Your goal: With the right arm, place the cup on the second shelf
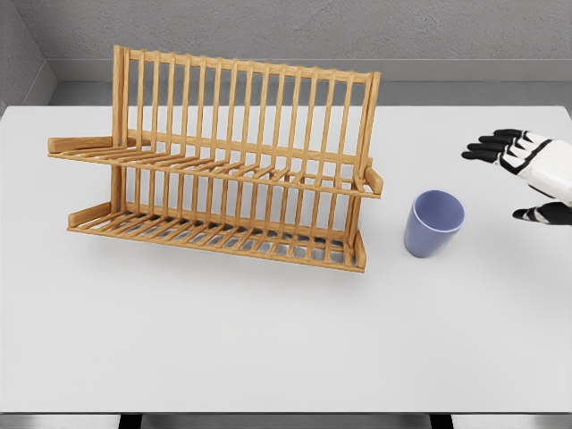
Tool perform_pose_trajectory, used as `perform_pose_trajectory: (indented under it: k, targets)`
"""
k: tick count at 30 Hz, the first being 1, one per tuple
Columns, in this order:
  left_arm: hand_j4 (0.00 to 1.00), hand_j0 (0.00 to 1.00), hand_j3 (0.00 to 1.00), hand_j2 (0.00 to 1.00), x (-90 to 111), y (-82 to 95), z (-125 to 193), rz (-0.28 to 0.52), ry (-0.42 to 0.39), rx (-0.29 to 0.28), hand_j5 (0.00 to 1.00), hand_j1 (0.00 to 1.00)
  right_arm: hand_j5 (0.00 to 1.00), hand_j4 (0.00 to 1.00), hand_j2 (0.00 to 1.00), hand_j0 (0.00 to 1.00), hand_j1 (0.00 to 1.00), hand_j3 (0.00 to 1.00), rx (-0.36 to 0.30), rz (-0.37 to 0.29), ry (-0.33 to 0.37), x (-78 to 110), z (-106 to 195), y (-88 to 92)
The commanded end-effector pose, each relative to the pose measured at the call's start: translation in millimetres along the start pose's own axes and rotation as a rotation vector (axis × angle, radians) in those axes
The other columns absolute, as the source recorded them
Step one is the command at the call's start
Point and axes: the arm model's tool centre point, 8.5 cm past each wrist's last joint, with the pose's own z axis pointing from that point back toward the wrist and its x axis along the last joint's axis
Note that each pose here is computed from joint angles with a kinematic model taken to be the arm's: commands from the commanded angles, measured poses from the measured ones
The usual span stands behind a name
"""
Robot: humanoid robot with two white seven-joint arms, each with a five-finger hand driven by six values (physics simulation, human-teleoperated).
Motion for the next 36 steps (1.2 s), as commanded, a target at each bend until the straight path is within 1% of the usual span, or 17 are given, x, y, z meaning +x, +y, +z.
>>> perform_pose_trajectory:
  k: [1,3,4,6,7,9,11,13,14,15,16,18,20,23,26,28,36]
  targets:
    - [1.00,1.00,1.00,1.00,0,0.0,0,0.000,-0.001,-0.001,1.00,1.00,1.00,1.00,1.00,1.00,1.00,1.00,-0.004,-0.007,-0.006,1.6,-1,-0.2]
    - [1.00,1.00,1.00,1.00,0,0.1,0,0.000,-0.001,0.001,1.00,1.00,1.00,1.00,1.00,1.00,1.00,1.00,-0.012,-0.006,-0.002,0.3,0,-3.1]
    - [1.00,1.00,1.00,1.00,0,0.0,0,0.000,0.000,-0.001,1.00,1.00,1.00,1.00,1.00,1.00,1.00,1.00,-0.012,-0.012,0.022,-7.1,4,-1.9]
    - [1.00,1.00,1.00,1.00,0,0.0,0,0.000,0.001,-0.001,1.00,1.00,1.00,1.00,1.00,1.00,1.00,1.00,-0.003,-0.006,0.017,-5.9,3,-1.9]
    - [1.00,1.00,1.00,1.00,0,0.0,0,0.000,0.000,-0.001,1.00,1.00,1.00,1.00,1.00,1.00,1.00,1.00,0.058,0.014,0.023,-8.5,1,-4.9]
    - [1.00,1.00,1.00,1.00,0,0.1,0,0.000,0.000,0.001,1.00,1.00,1.00,1.00,1.00,1.00,1.00,1.00,0.303,0.064,0.016,-9.7,-8,-7.6]
    - [1.00,1.00,1.00,1.00,0,0.0,0,0.000,0.000,-0.001,1.00,1.00,1.00,1.00,1.00,1.00,1.00,1.00,0.406,0.083,-0.018,-6.9,-26,-6.4]
    - [1.00,1.00,1.00,1.00,-1,-0.1,0,0.000,0.002,-0.001,1.00,1.00,1.00,1.00,1.00,1.00,1.00,1.00,0.421,0.083,-0.061,-3.3,-48,-1.3]
    - [1.00,1.00,1.00,1.00,0,0.0,0,0.000,-0.001,-0.001,1.00,1.00,1.00,1.00,1.00,1.00,1.00,1.00,0.436,0.067,-0.065,-4.2,-50,6.5]
    - [1.00,1.00,1.00,1.00,0,0.0,0,0.000,0.000,-0.001,1.00,1.00,1.00,1.00,1.00,1.00,1.00,1.00,0.442,0.066,-0.067,-3.6,-51,8.6]
    - [1.00,1.00,1.00,1.00,0,0.0,0,0.000,0.000,-0.001,1.00,1.00,1.00,1.00,1.00,1.00,1.00,1.00,0.438,0.071,-0.067,-3.8,-52,6.0]
    - [1.00,1.00,1.00,1.00,0,0.0,0,0.000,-0.001,-0.001,1.00,1.00,1.00,1.00,1.00,1.00,1.00,1.00,0.398,0.095,-0.073,-4.0,-61,-9.8]
    - [1.00,1.00,1.00,1.00,0,-0.1,0,0.000,0.000,-0.001,1.00,1.00,1.00,1.00,1.00,1.00,1.00,1.00,0.393,0.108,-0.110,2.4,-77,-13.1]
    - [1.00,1.00,1.00,1.00,0,0.1,0,0.000,-0.001,0.001,1.00,1.00,1.00,1.00,1.00,1.00,1.00,1.00,0.438,0.070,-0.108,-4.1,-84,6.3]
    - [1.00,1.00,1.00,1.00,0,0.1,0,0.000,-0.001,0.001,1.00,1.00,1.00,1.00,1.00,1.00,1.00,1.00,0.430,0.066,-0.123,-2.1,-95,6.6]
    - [1.00,1.00,1.00,1.00,0,0.0,0,0.000,-0.001,-0.001,1.00,1.00,1.00,1.00,1.00,1.00,1.00,1.00,0.447,0.059,-0.131,-1.6,-100,12.6]
    - [1.00,1.00,1.00,1.00,0,0.0,0,0.000,0.000,-0.001,1.00,1.00,1.00,1.00,1.00,1.00,1.00,1.00,0.491,0.032,-0.122,-6.1,-98,29.4]
